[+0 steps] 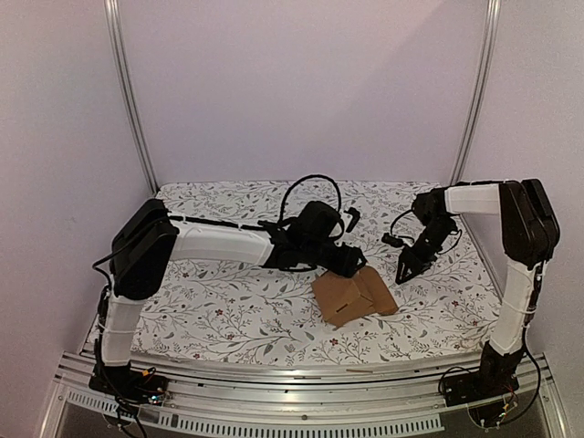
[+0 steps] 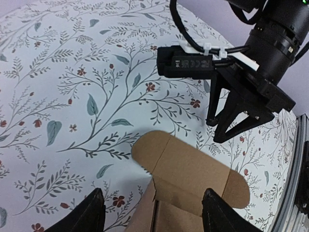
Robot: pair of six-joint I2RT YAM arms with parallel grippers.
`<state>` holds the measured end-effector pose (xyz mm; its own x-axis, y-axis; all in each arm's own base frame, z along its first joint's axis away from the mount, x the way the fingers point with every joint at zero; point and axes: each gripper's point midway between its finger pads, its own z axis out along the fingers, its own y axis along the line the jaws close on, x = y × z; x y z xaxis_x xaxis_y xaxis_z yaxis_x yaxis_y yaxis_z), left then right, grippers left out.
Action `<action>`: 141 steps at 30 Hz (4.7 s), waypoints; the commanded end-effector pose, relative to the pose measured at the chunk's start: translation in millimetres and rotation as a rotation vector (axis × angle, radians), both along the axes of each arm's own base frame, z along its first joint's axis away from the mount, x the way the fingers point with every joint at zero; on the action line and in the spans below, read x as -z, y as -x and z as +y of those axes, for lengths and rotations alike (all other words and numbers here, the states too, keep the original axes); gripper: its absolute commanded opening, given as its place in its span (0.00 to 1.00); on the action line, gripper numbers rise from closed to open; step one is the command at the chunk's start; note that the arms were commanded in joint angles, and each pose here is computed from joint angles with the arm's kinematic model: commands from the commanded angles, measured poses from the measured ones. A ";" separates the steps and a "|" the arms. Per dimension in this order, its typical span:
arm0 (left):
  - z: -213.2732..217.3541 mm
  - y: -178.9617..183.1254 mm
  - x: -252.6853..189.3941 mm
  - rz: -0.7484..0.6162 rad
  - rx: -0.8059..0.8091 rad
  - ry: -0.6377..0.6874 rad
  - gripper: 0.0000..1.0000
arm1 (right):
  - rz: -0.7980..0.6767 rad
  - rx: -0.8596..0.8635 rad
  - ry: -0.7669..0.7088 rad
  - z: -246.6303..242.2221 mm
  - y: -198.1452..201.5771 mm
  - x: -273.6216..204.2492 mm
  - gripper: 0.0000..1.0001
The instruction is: Fold the paper box
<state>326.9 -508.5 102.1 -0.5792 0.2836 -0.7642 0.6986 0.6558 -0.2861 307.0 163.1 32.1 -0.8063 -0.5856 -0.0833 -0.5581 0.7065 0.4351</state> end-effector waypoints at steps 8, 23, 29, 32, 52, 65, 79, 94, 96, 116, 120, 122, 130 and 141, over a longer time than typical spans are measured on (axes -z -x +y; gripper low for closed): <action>-41.4 10.2 11.6 0.015 0.063 -0.046 0.68 | -0.057 -0.018 -0.046 -22.7 10.7 -27.1 0.34; -75.6 0.5 19.7 -0.358 -0.106 0.022 0.68 | -0.184 -0.021 -0.062 -38.4 20.2 -67.1 0.36; -58.5 1.9 -31.3 -0.432 -0.119 0.037 0.68 | -0.219 -0.078 -0.116 -32.2 23.8 -72.9 0.38; -31.1 14.7 -80.0 -0.472 -0.138 0.082 0.69 | -0.247 -0.148 -0.158 -27.4 28.8 -72.1 0.39; 226.6 107.8 -56.3 -0.210 -0.480 -0.062 0.68 | -0.312 -1.037 -0.016 66.4 134.3 -18.1 0.17; 289.2 135.8 -48.3 -0.170 -0.570 -0.079 0.67 | -0.426 -0.902 -0.217 255.8 112.5 -65.8 0.24; 173.5 131.9 -32.9 -0.190 -0.217 -0.276 0.70 | -0.408 -0.460 -0.237 110.8 76.4 -98.2 0.41; 145.3 161.5 16.7 0.080 -0.259 -0.430 0.55 | -0.452 -0.510 -0.017 70.1 25.5 -42.3 0.41; 138.1 166.4 25.3 0.107 -0.234 -0.439 0.55 | -0.453 -0.513 -0.012 71.3 21.6 -37.4 0.41; 62.9 -11.9 22.8 0.032 -0.112 -0.235 0.59 | -0.407 -0.562 -0.001 58.6 43.1 -20.8 0.41; 59.9 -15.6 12.0 0.018 -0.121 -0.229 0.59 | -0.408 -0.564 -0.025 61.7 44.7 -24.2 0.41; 76.0 -11.3 6.2 0.007 -0.171 -0.242 0.60 | -0.404 -0.572 -0.034 63.2 47.0 -23.8 0.41; 150.3 47.7 -11.7 -0.036 -0.297 -0.286 0.62 | -0.338 -0.756 -0.056 82.3 100.1 -12.1 0.38; 186.3 132.2 4.6 -0.043 -0.329 -0.296 0.63 | -0.346 -0.876 -0.200 109.3 137.4 -69.3 0.41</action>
